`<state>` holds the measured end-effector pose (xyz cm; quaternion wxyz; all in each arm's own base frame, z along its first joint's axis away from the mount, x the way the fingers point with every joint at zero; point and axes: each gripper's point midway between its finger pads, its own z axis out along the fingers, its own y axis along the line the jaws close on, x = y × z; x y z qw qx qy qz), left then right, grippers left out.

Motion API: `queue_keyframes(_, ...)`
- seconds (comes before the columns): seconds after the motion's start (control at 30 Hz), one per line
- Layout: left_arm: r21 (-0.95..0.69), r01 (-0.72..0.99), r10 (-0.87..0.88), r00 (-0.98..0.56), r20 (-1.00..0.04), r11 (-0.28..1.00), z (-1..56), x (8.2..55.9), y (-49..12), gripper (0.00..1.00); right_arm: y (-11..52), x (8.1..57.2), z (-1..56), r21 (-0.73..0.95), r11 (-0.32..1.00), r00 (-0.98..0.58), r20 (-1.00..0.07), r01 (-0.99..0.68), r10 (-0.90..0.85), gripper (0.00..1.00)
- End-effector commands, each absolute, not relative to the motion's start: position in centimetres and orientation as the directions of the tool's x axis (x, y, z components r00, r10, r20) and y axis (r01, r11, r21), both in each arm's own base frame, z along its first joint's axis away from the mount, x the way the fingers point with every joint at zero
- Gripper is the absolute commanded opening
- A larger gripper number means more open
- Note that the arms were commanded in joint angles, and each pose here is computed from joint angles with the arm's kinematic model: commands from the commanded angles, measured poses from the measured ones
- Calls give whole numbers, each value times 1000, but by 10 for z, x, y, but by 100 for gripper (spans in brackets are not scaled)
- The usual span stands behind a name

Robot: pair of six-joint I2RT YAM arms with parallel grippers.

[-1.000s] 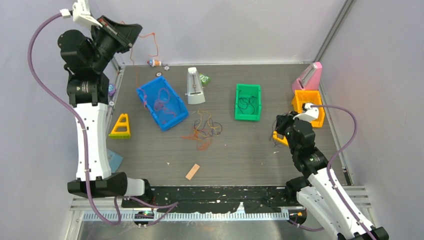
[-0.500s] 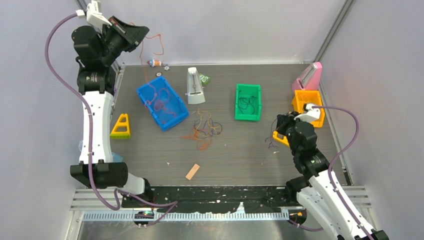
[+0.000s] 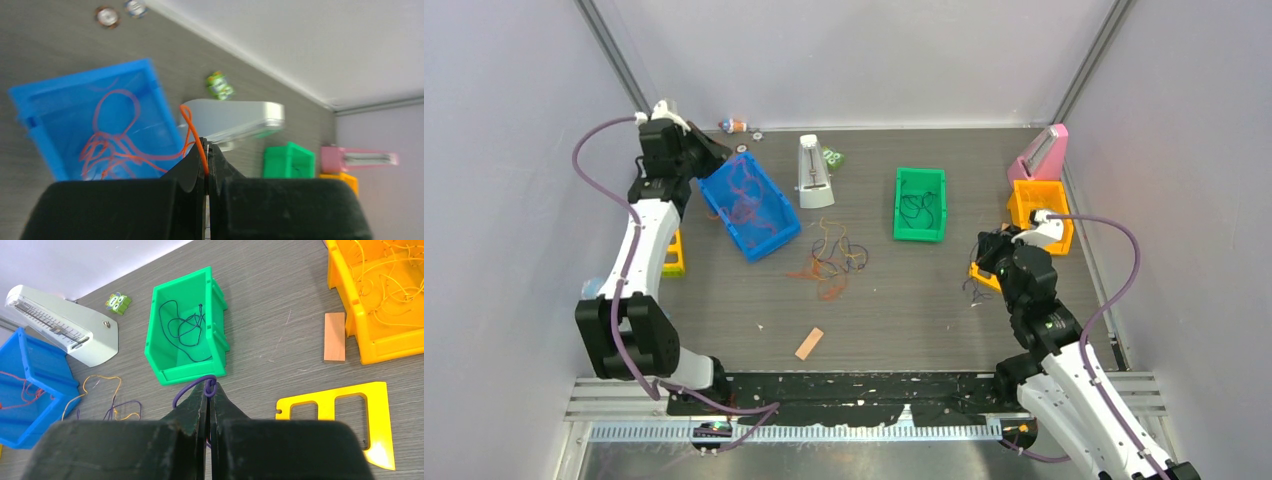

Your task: Untangle the cables

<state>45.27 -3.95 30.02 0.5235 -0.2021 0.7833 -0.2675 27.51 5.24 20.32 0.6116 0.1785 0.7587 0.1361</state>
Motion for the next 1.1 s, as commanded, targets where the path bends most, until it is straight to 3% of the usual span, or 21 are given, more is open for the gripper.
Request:
queue_keyframes(0.0,-503,-231,-554,-360,-751,833,245,454,-3,0,52,277,219,432,899,-138,-888,80,439,5)
queue_keyframes(0.07,-470,-269,-541,-398,-741,841,220,454,1,3,52,277,220,429,900,-137,-889,79,436,5)
queue_keyframes(0.1,-460,-279,-538,-422,-730,843,209,454,1,12,51,277,220,428,900,-137,-890,80,436,5)
queue_keyframes(0.2,-441,-276,-520,-493,-698,854,192,449,-5,67,51,277,220,425,902,-140,-891,82,432,5)
queue_keyframes(0.23,-426,-288,-514,-490,-704,858,192,446,-3,76,51,277,220,424,902,-141,-891,83,431,5)
queue_keyframes(0.3,-402,-272,-486,-477,-733,874,198,441,-7,85,52,276,220,422,903,-146,-891,76,429,5)
queue_keyframes(0.47,-351,-213,-411,-466,-784,912,214,424,-31,91,68,278,223,386,923,-225,-899,1,376,5)
queue_keyframes(0.53,-305,-201,-365,-467,-805,931,219,413,-40,98,77,280,247,379,924,-228,-905,-55,358,5)
queue_keyframes(0.67,-202,-267,-298,-393,-870,942,225,389,-40,100,96,285,291,374,912,-210,-918,-170,338,5)
queue_keyframes(0.77,-257,-262,-338,-338,-878,930,230,375,-42,100,103,292,316,374,905,-194,-921,-204,337,5)
queue_keyframes(1.07,-378,-6,-352,-376,-857,926,216,326,-89,99,123,342,367,380,896,-182,-921,-231,344,5)
